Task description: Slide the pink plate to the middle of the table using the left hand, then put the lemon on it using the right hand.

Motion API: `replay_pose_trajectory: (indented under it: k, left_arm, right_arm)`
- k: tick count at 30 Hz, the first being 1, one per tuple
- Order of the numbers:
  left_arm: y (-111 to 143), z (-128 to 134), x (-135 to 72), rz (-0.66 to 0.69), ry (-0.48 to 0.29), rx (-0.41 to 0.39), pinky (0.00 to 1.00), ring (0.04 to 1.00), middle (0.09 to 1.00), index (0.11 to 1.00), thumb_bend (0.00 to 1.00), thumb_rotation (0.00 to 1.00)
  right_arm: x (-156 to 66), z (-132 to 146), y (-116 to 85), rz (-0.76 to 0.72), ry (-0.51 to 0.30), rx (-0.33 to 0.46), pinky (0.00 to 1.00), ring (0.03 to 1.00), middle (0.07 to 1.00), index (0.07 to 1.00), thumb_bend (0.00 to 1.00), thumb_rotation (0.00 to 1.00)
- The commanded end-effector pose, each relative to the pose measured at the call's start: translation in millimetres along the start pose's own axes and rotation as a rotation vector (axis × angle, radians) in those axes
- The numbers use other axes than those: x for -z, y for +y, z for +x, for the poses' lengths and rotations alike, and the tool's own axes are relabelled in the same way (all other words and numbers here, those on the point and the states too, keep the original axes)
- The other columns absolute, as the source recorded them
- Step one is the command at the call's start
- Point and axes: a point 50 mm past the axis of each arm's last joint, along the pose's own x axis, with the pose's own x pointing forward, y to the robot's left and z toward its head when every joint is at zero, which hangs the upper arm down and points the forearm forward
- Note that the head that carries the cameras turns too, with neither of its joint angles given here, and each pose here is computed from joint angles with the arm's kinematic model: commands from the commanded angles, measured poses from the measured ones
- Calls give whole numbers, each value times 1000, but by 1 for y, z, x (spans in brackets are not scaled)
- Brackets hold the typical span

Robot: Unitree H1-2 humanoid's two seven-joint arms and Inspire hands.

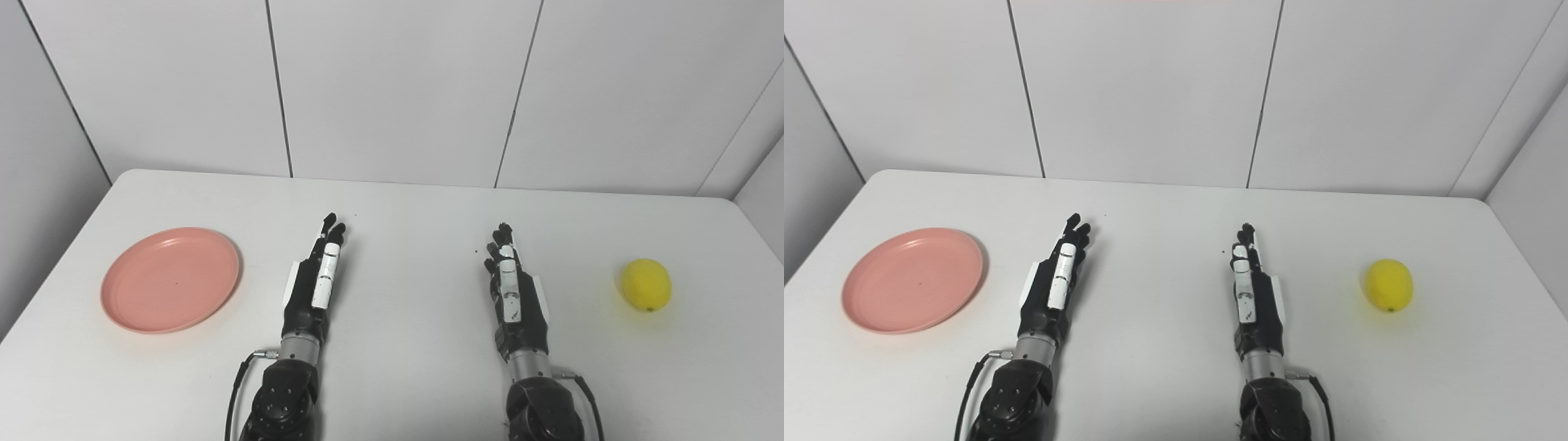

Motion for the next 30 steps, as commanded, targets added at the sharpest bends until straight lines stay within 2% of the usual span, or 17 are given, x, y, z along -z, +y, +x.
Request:
replay_pose_trajectory:
  k: [1,30]
  left_arm:
    - [-6,4,-10,-14,-33,15,987,963,950,948,602,1000]
    - [-4,5,-10,-1,-26,15,993,970,949,946,600,1000]
  right_arm:
    - [-12,7,4,10,-60,-3,1000,1000,1000,1000,698,1000]
    - [-13,7,6,13,-69,-21,1000,1000,1000,1000,675,1000]
